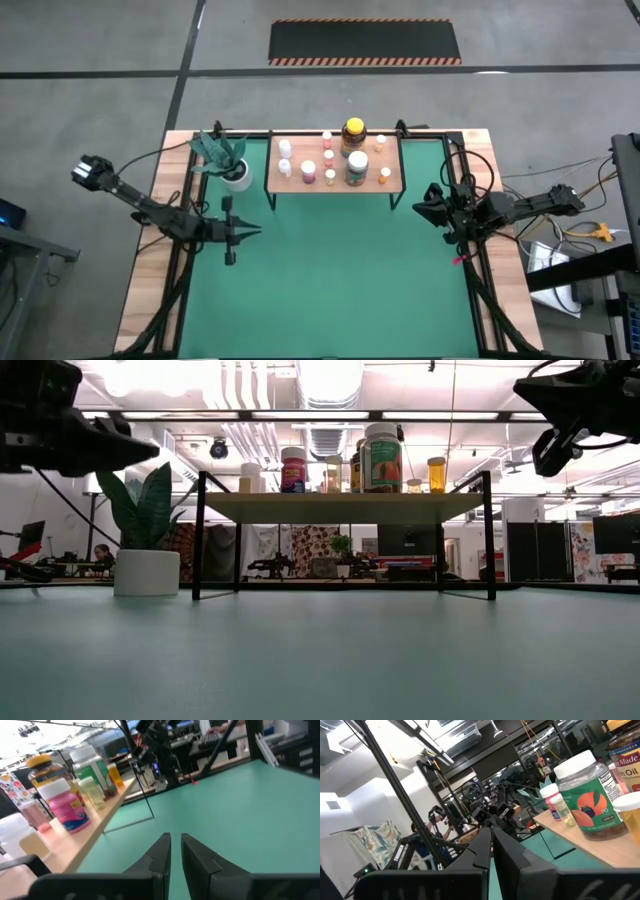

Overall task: Pick and place medicine bottles onto shelf by color
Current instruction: Return to Home Position

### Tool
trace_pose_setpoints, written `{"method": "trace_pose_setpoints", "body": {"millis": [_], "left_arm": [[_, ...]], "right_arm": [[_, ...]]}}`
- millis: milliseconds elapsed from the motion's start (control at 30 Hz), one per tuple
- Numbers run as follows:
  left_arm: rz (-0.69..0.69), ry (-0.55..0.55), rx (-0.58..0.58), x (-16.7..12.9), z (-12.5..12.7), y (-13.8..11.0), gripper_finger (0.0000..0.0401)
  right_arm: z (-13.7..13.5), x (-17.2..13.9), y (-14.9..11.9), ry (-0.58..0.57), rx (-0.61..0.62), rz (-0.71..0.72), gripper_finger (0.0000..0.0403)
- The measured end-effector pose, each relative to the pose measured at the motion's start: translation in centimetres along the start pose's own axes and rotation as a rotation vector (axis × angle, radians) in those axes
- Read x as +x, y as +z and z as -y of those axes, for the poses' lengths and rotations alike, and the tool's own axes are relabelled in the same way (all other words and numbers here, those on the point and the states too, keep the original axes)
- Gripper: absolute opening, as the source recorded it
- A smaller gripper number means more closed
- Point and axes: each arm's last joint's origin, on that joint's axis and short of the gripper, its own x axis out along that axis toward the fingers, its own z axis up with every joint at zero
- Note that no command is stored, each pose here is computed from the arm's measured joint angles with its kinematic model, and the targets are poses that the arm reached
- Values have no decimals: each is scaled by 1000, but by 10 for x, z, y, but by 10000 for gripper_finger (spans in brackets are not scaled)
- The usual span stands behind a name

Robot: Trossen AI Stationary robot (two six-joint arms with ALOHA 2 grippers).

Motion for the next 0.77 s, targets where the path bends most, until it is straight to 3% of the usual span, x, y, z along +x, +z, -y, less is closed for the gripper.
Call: {"method": "trace_pose_setpoints", "body": {"millis": [767], "left_arm": [[-183,-56,120,10,13,-22,28]], "right_arm": [[0,0,0,0,0,0,9]]}}
